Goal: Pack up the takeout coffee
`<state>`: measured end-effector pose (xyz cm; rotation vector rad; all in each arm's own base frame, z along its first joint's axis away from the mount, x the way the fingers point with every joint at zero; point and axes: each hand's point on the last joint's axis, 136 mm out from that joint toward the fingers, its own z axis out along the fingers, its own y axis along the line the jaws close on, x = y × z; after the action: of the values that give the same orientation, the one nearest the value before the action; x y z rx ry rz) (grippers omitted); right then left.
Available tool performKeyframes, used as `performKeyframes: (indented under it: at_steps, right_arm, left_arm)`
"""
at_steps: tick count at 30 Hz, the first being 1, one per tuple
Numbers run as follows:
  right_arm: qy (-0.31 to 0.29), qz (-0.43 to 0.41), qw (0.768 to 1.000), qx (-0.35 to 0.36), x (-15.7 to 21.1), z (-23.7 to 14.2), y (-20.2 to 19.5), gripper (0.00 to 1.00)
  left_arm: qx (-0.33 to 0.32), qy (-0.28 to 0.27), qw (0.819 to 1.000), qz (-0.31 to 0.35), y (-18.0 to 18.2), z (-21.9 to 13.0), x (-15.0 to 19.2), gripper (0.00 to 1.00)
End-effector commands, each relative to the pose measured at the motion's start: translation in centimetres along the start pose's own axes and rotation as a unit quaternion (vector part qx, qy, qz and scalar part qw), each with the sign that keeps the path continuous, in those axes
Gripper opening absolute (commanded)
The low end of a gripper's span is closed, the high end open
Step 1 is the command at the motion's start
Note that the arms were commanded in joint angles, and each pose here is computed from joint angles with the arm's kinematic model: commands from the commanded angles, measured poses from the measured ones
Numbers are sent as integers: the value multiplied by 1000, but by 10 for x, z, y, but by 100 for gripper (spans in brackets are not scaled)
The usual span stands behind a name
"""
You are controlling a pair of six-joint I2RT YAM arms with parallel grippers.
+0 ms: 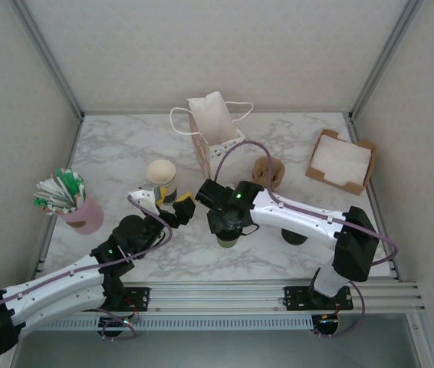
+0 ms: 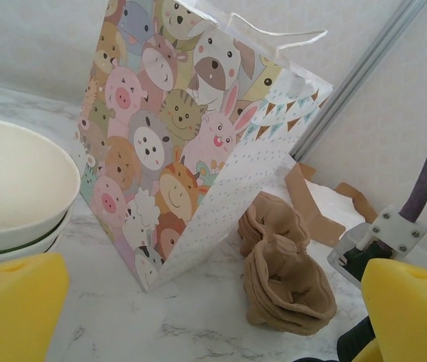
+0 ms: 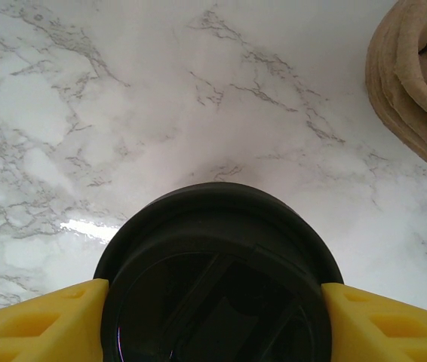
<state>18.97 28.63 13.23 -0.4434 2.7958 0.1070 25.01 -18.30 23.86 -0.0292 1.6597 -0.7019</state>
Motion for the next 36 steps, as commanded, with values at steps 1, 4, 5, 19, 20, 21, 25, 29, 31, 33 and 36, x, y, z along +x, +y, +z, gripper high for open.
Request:
performKeyframes:
  at_steps: [1,4,5,19,20,21,25,29,31,33,36]
  right_arm:
    - [44,3,999,26,29,20,-10,66]
    - [45,1,999,28,33,22,-9,66]
    - [45,-1,999,28,34,22,-8,66]
    - [40,-10,998,50,51,32,-4,66]
    - [38,-9,998,49,51,33,-5,66]
    - [36,-9,998,47,52,33,-4,66]
    - [30,-10,999,42,54,35,-2,66]
    - [24,-14,999,37,56,40,3,66]
    - [23,-16,999,35,58,43,5,66]
    - [24,-17,999,37,61,46,5,66]
    - [21,-18,999,37,64,47,6,65]
  left_arm:
    - [9,-10,1000,2,-3,0,-5,100]
    - [9,-9,1000,2,-2,1,-4,100]
    - [10,-9,1000,1,-3,1,-4,100]
    - [8,-6,1000,3,-3,2,-2,100]
    - [9,-7,1000,3,-3,2,-2,100]
    - [9,-6,1000,3,-3,2,-2,100]
    - [9,-6,1000,3,-3,2,-2,100]
    - [10,-6,1000,3,-3,2,-2,100]
    - [9,-6,1000,3,-3,2,-2,100]
    - [9,-6,1000,3,-3,2,-2,100]
    - [9,-6,1000,2,-3,2,-2,100]
